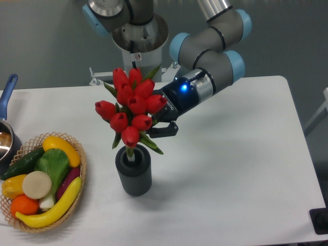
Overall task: Insert the flowers into the vase
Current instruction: 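Lower the tulip stems down into the grey vase opening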
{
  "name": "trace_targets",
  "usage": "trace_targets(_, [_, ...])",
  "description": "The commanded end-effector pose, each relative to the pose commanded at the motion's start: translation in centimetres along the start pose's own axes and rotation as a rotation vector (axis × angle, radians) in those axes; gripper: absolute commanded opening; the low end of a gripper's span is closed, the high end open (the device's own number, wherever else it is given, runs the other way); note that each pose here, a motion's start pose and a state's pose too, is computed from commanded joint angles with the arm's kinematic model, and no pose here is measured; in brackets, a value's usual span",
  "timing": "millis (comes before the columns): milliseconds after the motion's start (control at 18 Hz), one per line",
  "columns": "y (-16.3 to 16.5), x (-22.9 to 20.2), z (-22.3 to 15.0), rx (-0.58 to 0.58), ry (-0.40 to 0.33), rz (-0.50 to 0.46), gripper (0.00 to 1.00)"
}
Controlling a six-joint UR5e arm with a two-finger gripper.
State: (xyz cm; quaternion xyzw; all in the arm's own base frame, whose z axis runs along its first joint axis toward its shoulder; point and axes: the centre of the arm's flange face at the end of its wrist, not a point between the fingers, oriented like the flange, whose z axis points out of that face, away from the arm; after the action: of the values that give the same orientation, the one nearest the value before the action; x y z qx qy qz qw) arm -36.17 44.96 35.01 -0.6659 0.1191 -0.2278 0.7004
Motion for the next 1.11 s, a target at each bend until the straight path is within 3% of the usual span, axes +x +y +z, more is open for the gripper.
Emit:
trace_targets(389, [3.6,-0.8,-0.2,-0.052,-0.016,0.000,0.34])
trace_targets(944, [5.7,-1.5,-0.3,-0.079,-0.022,-0.025,0.34])
trace_targets(1111, [7.3,-1.4,0.0,-0.128,-0.019,0.010,0.34])
